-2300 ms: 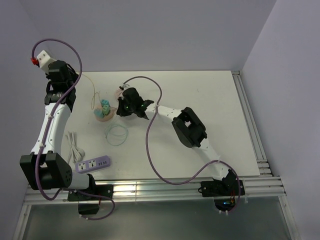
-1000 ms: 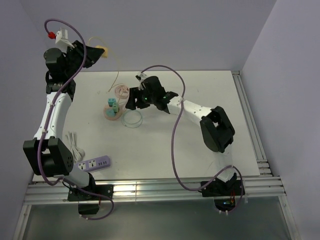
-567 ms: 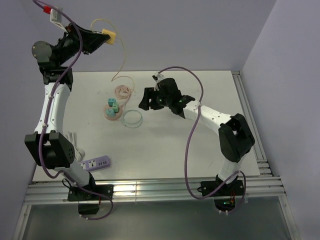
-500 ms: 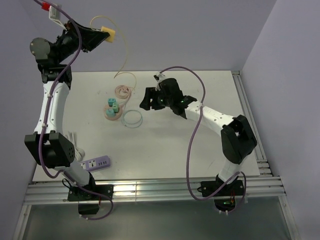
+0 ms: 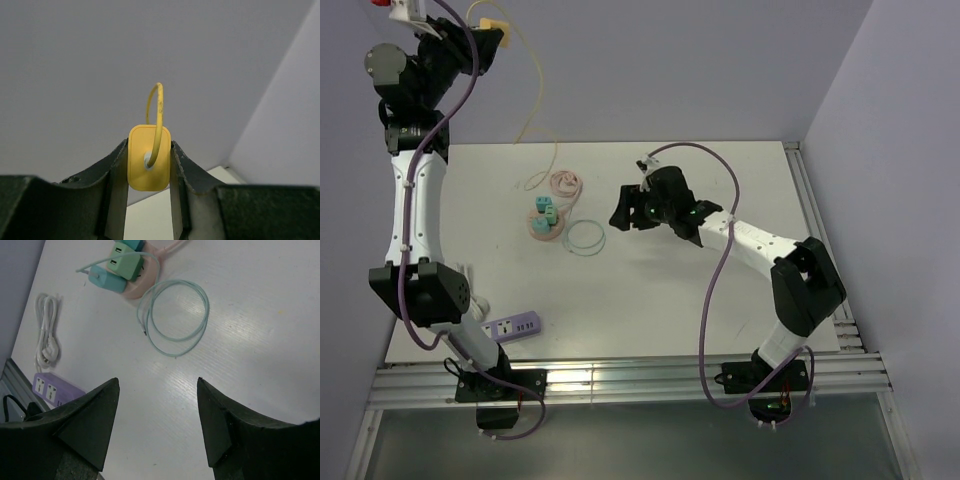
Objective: Insert the plug
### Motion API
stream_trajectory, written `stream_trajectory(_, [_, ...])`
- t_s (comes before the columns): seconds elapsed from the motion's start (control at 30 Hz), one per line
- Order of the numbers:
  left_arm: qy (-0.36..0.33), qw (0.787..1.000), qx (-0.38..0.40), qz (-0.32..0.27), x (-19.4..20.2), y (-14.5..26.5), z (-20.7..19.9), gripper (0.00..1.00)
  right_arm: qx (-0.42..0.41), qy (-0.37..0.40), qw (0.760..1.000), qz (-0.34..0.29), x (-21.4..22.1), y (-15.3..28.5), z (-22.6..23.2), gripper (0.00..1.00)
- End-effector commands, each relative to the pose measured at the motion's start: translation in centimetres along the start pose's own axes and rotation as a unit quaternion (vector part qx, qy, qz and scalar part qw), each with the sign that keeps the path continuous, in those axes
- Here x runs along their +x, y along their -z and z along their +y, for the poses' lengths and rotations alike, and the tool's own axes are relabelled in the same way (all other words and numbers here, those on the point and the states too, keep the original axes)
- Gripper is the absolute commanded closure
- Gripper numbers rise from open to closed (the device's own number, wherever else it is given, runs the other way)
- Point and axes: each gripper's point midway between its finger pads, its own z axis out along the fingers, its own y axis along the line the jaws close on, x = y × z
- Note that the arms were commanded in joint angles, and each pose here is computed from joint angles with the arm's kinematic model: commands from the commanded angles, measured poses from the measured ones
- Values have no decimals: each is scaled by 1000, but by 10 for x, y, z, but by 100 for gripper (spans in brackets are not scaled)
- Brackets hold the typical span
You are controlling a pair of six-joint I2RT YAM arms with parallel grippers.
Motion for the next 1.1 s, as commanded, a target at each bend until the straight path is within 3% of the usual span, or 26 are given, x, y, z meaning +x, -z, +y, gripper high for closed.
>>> stream_trajectory(0.0, [-19, 990, -138, 31, 40, 9, 94, 100, -10, 17, 999, -37, -19, 21, 8, 29])
stream_trajectory(0.13, [23, 981, -191, 24, 52, 43, 144, 100, -6, 13, 1000, -19, -8, 16, 0, 29])
stream_trajectory(0.27, [30, 950, -309, 26, 59, 87, 192, 99, -36, 6, 999, -8, -12, 2, 10, 30])
stream_trajectory(0.4, [91, 899, -424, 60, 100, 131, 214, 100, -74, -26, 997, 24, -10, -34, 24, 32])
stream_trajectory(0.57, [155, 872, -453, 105, 140, 160, 200, 100, -145, -54, 988, 31, -13, -57, 63, 38])
stream_trajectory(0.63, [169, 864, -464, 99, 142, 171, 190, 100, -146, -46, 987, 43, 0, -71, 76, 47])
stream_trajectory(0.67, [165, 875, -448, 78, 126, 168, 176, 100, -149, -43, 987, 39, -1, -75, 83, 54])
stream_trajectory(0.73, [190, 874, -440, 75, 138, 174, 166, 100, -147, -38, 988, 35, 7, -86, 93, 62])
stream_trajectory(0.77, [189, 879, -433, 64, 129, 175, 157, 100, -147, -35, 988, 32, 9, -90, 96, 74])
stream_trajectory(0.83, [205, 872, -439, 63, 137, 181, 153, 100, -139, -19, 990, 22, 16, -99, 102, 82])
stream_trajectory(0.87, [211, 871, -440, 61, 138, 182, 150, 100, -136, -13, 990, 16, 15, -104, 105, 92])
stream_trajectory(0.93, [224, 854, -465, 65, 143, 192, 152, 100, -124, 1, 992, 3, 15, -112, 107, 99])
stream_trajectory(1.07, [255, 830, -492, 58, 147, 203, 148, 100, -119, 16, 993, -16, 17, -139, 125, 100])
